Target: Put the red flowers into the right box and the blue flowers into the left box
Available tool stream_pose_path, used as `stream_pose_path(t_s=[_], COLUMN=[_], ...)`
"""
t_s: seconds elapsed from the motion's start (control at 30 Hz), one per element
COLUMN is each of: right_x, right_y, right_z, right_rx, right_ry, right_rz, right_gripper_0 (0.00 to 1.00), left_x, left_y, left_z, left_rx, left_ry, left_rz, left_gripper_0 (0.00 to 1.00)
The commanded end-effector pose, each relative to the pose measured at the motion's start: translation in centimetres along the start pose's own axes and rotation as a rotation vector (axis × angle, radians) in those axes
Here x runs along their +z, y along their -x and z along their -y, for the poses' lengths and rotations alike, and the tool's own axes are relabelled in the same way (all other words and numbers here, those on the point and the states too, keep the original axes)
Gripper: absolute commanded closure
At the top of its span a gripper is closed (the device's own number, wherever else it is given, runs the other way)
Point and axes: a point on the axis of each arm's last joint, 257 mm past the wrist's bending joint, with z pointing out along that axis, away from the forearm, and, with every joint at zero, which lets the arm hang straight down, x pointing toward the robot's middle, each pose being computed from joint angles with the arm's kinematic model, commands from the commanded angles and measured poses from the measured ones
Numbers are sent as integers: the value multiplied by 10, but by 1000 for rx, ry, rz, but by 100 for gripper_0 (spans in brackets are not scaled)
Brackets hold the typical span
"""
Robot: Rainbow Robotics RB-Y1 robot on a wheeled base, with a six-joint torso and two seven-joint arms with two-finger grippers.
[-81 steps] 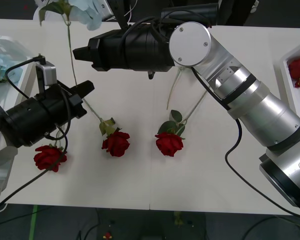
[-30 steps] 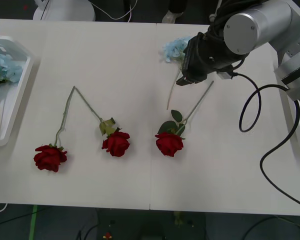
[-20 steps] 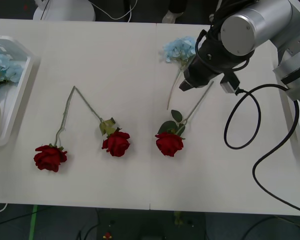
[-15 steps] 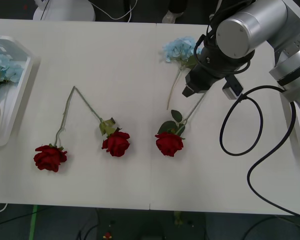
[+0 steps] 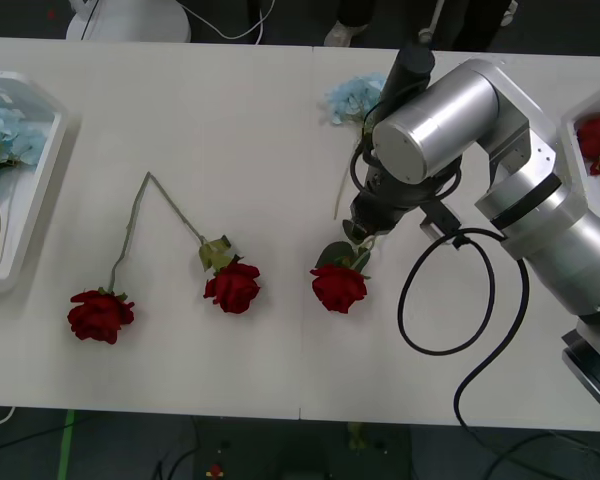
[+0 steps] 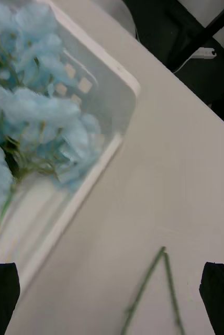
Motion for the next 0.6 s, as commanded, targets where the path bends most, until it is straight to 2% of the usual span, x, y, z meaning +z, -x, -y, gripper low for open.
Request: stream_pose_path(t_s=[0.03, 0.2, 0.37, 0.5, 0.6], right_x=[10, 18, 19, 21, 27], right_y=[-4, 6, 10, 14, 14], right_z=[29, 26, 25, 28, 27], right_rx=[11, 50, 85, 104, 123], right_ry=[-15, 13, 4, -6, -4], right_rz=[-5, 11, 21, 32, 36], right_gripper_0=[0, 0, 0, 0, 0], left_x=[-12, -18, -19, -5, 14], left_y=[-39, -104, -160, -194, -212], left_z=[39, 66, 71, 56, 36], left_rx=[-194, -516, -733, -783, -762], left_ry=[26, 109, 234, 327, 370], left_rz=[-65, -171, -194, -117, -37], left_gripper_0=[0, 0, 0, 0, 0])
